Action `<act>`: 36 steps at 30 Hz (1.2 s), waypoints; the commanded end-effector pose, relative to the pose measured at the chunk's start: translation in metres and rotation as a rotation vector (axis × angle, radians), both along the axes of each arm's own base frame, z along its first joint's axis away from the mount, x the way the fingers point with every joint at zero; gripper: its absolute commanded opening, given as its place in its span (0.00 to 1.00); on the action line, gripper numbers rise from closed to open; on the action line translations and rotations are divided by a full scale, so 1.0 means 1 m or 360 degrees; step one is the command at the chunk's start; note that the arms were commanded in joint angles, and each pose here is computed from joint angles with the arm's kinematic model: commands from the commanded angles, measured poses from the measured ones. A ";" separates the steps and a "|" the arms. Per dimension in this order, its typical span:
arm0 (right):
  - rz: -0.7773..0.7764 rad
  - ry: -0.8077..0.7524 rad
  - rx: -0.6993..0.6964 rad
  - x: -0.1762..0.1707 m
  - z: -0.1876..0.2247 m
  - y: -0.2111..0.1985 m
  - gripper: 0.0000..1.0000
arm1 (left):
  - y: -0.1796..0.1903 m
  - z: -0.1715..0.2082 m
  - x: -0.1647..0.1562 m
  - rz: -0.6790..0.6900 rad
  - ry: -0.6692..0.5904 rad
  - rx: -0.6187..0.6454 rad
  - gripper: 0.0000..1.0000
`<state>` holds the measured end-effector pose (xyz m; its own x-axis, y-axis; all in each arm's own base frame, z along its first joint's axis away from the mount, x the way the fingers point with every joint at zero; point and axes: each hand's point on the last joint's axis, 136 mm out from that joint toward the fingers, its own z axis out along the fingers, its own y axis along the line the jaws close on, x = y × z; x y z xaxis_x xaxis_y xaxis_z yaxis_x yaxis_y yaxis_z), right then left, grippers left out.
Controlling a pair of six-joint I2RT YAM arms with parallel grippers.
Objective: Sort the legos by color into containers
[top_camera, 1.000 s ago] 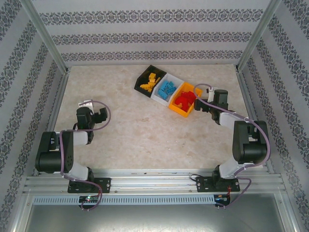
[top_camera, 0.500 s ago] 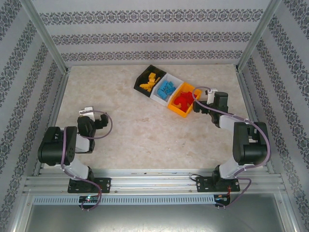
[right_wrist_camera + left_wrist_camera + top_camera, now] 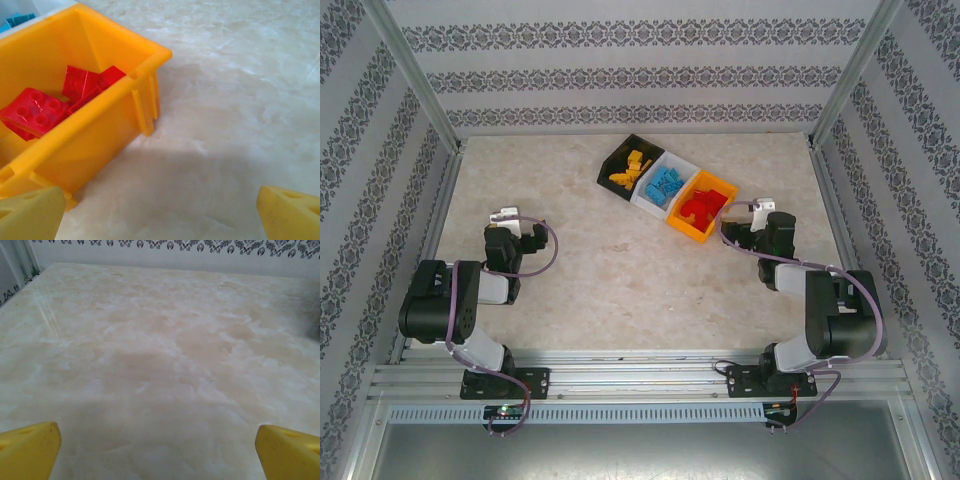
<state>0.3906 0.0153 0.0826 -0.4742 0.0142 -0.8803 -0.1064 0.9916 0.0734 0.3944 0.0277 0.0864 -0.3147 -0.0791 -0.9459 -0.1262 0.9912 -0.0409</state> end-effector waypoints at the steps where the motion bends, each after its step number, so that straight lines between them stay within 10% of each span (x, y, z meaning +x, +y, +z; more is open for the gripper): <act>1: -0.0059 -0.0258 -0.0020 0.006 0.025 -0.003 0.98 | -0.001 0.003 0.001 -0.0001 0.0000 0.0036 1.00; 36: -0.0137 -0.0258 -0.0050 0.007 0.022 -0.009 0.98 | -0.002 0.003 0.000 -0.0014 -0.0009 0.0035 1.00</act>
